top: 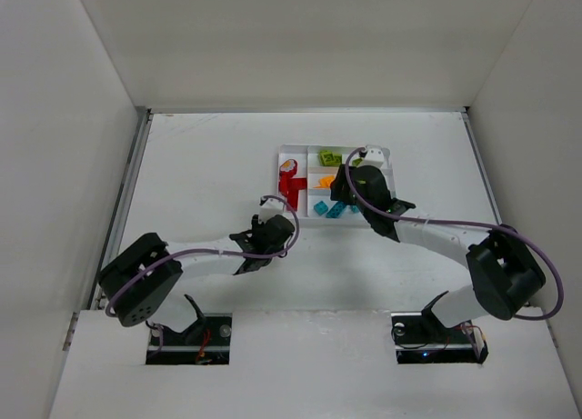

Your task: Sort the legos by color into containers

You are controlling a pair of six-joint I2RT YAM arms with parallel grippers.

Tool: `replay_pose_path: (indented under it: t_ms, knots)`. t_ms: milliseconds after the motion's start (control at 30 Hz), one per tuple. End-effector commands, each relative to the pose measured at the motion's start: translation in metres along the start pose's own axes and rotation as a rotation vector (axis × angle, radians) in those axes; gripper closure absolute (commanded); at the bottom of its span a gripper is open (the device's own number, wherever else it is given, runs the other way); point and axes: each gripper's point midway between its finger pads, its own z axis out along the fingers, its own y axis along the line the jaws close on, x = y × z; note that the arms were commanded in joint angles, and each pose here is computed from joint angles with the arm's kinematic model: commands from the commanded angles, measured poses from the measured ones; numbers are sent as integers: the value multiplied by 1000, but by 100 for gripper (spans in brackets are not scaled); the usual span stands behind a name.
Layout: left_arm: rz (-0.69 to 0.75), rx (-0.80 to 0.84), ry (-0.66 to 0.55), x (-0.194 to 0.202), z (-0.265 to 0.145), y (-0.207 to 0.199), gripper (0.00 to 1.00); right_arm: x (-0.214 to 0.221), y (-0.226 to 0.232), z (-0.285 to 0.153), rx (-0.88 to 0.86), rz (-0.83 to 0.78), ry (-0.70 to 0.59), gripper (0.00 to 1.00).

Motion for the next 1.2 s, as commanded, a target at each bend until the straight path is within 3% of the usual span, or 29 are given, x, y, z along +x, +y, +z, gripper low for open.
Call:
replay_pose_path:
  t_ms: [0, 167, 333, 667, 867, 1167]
  knots:
    - [-21, 8, -27, -10, -9, 0, 66, -16, 10, -7, -45, 34, -56, 38]
    - [-41, 23, -48, -17, -17, 0, 67, -29, 3, -19, -50, 61, -97, 36]
    - [-39, 13, -18, -10, -23, 6, 60, -31, 3, -26, -73, 67, -99, 33]
    - [-134, -53, 115, 36, -54, 29, 54, -24, 6, -21, -79, 58, -72, 32]
    - [-68, -48, 214, 62, -57, 22, 50, -24, 7, -20, -77, 57, -69, 32]
    - [-45, -52, 218, 64, -54, 19, 50, -24, 7, -20, -77, 57, -69, 32]
